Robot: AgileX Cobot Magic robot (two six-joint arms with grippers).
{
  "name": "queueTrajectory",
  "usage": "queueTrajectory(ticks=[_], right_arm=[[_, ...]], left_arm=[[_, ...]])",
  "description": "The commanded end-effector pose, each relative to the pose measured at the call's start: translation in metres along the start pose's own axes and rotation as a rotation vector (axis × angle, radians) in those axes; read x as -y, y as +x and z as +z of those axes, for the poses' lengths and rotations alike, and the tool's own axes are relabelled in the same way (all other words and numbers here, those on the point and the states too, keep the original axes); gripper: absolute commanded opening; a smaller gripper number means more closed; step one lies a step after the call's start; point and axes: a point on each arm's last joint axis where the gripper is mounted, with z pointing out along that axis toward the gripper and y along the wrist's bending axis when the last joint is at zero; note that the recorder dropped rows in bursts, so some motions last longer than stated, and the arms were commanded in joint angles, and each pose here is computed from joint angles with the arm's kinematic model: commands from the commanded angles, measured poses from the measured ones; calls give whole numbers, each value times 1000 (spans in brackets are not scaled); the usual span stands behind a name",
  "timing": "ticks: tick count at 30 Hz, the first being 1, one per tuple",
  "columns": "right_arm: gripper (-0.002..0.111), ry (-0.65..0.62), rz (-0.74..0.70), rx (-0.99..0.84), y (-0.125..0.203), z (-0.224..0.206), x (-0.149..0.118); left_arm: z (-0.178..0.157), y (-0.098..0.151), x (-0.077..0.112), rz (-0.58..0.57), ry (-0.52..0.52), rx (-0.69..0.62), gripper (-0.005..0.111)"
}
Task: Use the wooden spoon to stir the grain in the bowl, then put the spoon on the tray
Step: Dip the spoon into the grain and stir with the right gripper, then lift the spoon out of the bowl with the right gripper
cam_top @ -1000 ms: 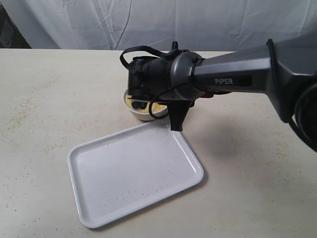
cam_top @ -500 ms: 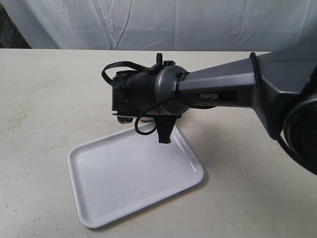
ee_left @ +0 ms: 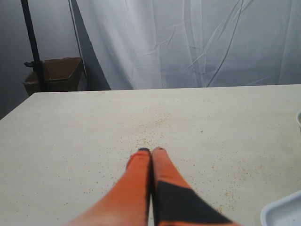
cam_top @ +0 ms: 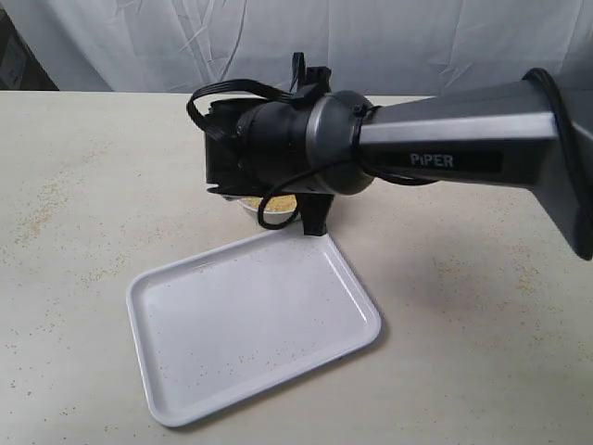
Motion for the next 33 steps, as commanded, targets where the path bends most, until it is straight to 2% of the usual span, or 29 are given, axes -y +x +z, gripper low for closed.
queueTrajectory(ticks=[1, 6, 9, 14, 17, 22, 25, 30, 33], right_arm=[[-1, -24, 57, 2, 2, -3, 0], [-1, -56, 217, 3, 16, -9, 16], [-1, -131, 396, 23, 34, -13, 31], [-1, -350, 765, 91, 85, -3, 66], [-1, -416, 873, 127, 116, 6, 70], [-1, -458, 982, 198, 154, 24, 40], [-1, -529, 1077, 263, 161, 32, 16], [-1, -689, 996, 424, 132, 20, -28], [-1, -746, 889, 480, 107, 8, -47]], left_arm=[[0, 1, 0, 1, 5, 6, 0], [0, 1, 0, 1, 5, 6, 0], [0, 1, 0, 1, 5, 6, 0], [0, 1, 0, 1, 5, 6, 0], [0, 1, 0, 1, 5, 6, 0], [0, 1, 0, 1, 5, 6, 0], [0, 1, 0, 1, 5, 6, 0], [0, 1, 0, 1, 5, 6, 0], [0, 1, 0, 1, 5, 6, 0]])
